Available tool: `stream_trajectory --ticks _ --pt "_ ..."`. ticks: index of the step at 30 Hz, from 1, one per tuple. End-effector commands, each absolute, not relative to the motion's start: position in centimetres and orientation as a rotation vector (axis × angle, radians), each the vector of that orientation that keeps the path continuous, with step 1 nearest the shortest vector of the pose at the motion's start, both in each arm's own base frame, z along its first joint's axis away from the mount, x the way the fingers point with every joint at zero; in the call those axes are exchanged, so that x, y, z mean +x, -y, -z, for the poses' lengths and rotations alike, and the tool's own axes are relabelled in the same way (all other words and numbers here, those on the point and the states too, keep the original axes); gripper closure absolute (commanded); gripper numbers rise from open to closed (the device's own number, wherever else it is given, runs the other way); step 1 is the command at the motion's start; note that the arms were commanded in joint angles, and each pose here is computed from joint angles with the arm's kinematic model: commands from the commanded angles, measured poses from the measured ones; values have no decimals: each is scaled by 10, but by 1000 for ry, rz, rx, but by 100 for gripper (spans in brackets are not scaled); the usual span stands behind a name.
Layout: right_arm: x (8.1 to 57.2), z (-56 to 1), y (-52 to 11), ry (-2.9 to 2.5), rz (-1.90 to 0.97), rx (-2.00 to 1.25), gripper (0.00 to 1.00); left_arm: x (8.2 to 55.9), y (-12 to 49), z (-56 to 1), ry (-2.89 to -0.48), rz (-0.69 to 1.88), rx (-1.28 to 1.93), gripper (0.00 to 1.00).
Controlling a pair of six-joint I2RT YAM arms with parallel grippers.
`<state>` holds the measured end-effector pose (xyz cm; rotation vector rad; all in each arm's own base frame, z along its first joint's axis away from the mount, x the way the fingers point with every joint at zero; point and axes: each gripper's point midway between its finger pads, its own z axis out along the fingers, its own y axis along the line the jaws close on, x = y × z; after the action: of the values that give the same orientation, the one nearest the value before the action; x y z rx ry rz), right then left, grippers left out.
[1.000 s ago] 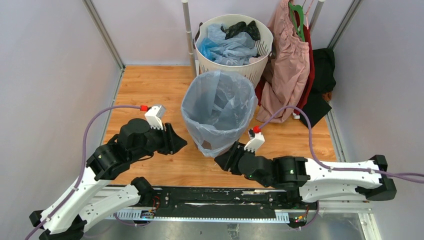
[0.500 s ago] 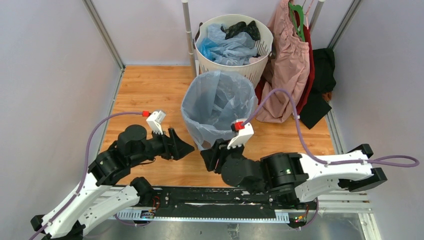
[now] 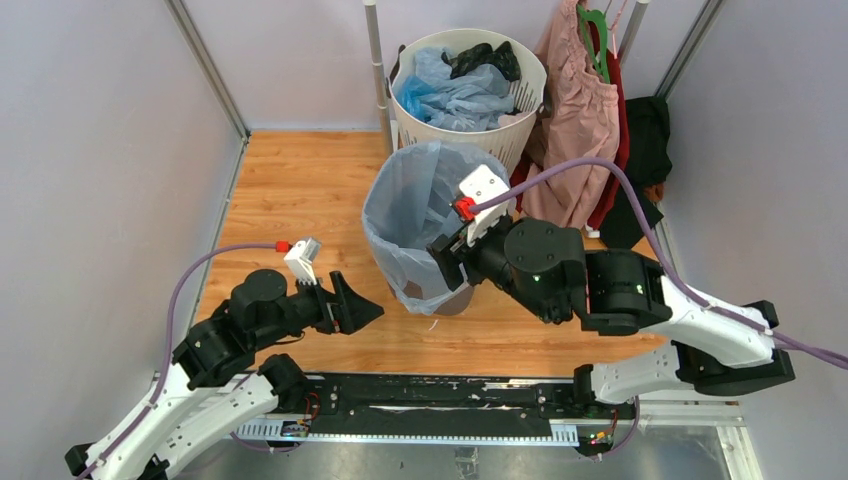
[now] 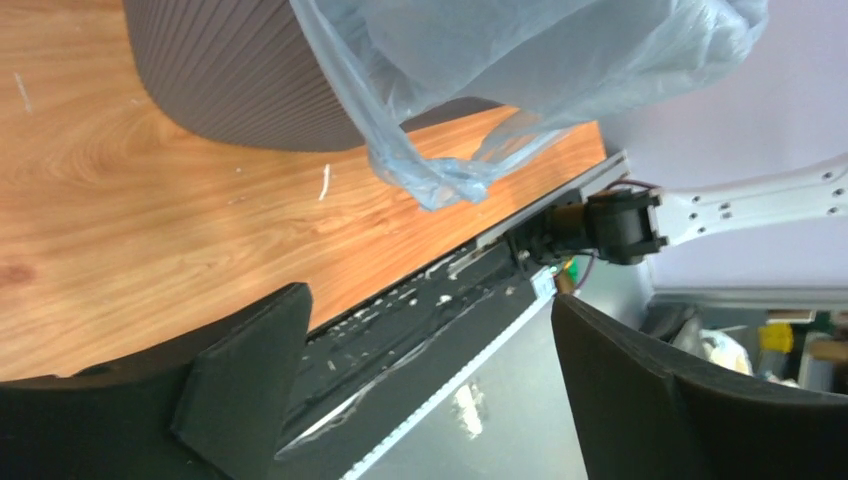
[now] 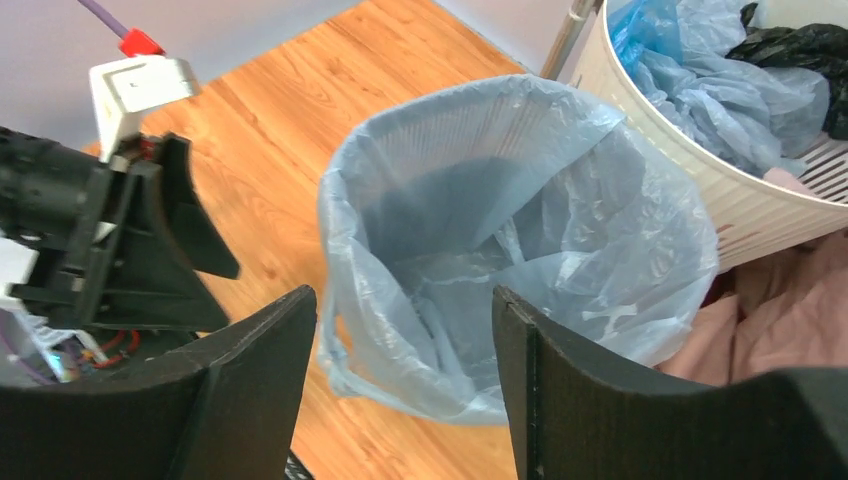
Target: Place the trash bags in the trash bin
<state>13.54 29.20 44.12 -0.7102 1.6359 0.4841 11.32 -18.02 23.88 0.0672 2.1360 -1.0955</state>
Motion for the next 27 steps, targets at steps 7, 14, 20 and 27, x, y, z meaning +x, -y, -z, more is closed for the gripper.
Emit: stream_trajectory --ticks 7,14,20,27 --pt "152 -377 -330 -1680 -443 -1192 29 114 170 -234 -2157 1051 6 0" --pt "162 -341 -350 -1744 -414 -1319 29 117 171 -232 -2167 1032 -3 0" --pt "171 -310 -339 -1848 -334 -1363 31 119 173 -229 -2174 1023 0 0" --pt "183 -285 -319 -1954 -255 -1344 38 122 178 -231 -2173 1033 11 1"
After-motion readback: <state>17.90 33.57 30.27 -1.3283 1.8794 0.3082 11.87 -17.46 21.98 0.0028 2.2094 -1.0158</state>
